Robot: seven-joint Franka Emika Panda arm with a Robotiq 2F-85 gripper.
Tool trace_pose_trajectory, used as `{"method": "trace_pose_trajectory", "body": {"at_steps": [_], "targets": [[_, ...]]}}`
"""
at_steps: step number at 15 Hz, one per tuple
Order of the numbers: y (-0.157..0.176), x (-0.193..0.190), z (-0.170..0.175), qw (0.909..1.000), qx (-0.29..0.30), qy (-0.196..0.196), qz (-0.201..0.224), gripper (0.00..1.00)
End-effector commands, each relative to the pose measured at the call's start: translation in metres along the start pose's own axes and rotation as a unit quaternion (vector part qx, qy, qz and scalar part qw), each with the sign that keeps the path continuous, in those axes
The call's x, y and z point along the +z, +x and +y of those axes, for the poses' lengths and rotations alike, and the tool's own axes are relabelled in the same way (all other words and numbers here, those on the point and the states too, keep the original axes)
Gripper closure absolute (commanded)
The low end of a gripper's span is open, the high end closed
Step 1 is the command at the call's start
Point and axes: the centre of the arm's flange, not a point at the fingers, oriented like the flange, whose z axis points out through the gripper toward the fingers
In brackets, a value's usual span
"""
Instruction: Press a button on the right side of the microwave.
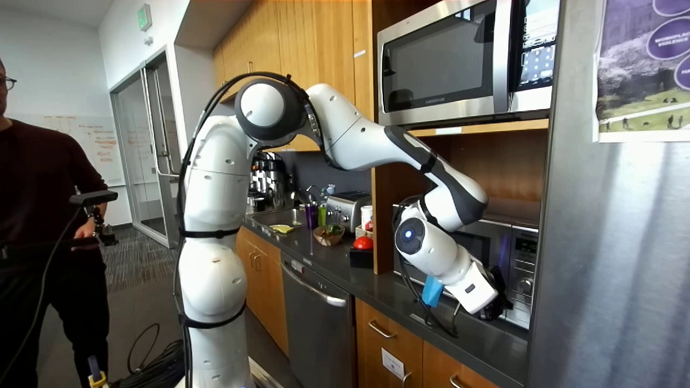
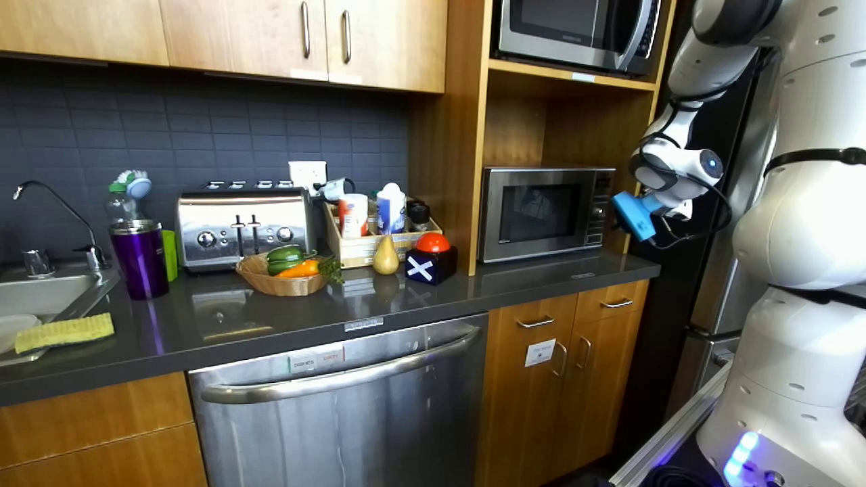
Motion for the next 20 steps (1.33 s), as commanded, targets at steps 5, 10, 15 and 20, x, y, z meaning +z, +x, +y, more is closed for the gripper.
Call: {"method": "trace_pose_trajectory", "body": {"at_steps": [5,10,15,20], "targets": [[-0.064,-0.047,-0.005,0.9919,-0.054,-0.037,-0.108,1.0],[-0.112,-0.097,-0.019,0.9576,-0.171,-0.068,-0.222,1.0],[-0.154,-0.126,0.008,0.8974,-0.285,-0.126,-0.312,1.0],[-0.184,-0.137,-0.005,0.8097,-0.404,-0.146,-0.4,1.0]]}}
